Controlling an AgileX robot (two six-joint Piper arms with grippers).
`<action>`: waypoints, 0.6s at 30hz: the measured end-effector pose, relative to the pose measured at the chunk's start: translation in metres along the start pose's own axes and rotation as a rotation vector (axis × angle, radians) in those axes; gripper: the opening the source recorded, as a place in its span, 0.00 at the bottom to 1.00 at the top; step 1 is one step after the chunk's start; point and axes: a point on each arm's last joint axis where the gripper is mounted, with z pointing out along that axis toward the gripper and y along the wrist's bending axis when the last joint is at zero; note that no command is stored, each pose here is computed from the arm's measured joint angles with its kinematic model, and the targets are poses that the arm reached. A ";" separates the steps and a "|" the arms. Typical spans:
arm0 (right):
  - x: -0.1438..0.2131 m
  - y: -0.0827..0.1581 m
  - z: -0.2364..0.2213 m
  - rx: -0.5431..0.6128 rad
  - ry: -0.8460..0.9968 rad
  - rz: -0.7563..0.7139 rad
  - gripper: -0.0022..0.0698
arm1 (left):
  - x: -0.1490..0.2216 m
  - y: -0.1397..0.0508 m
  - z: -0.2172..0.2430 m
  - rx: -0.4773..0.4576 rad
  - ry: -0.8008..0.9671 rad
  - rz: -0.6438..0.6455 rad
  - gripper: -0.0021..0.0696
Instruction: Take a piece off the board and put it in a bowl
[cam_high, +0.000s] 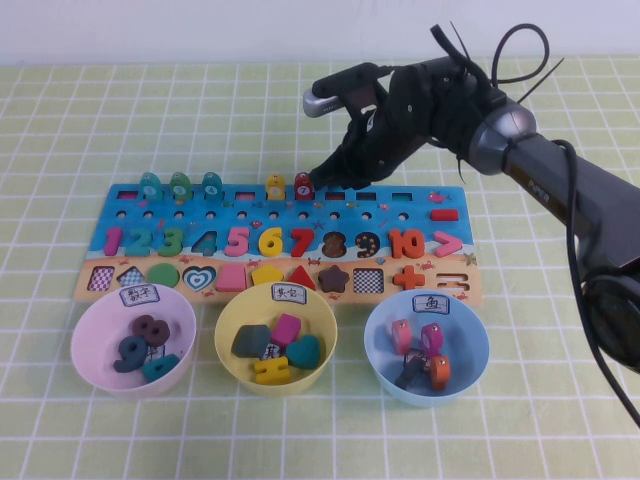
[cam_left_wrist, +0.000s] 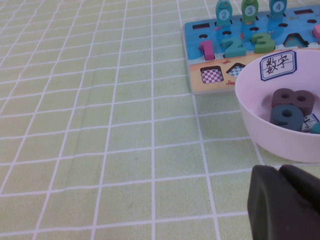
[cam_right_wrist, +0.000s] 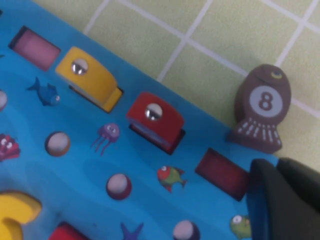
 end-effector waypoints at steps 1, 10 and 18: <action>0.000 0.000 0.000 0.000 -0.005 0.002 0.05 | 0.000 0.000 0.000 0.000 0.000 0.000 0.02; -0.007 0.000 0.000 0.002 -0.073 0.059 0.45 | 0.000 0.000 0.000 0.000 0.000 0.000 0.02; -0.013 -0.002 -0.001 0.011 -0.142 0.072 0.50 | 0.000 0.000 0.000 0.000 0.000 0.000 0.02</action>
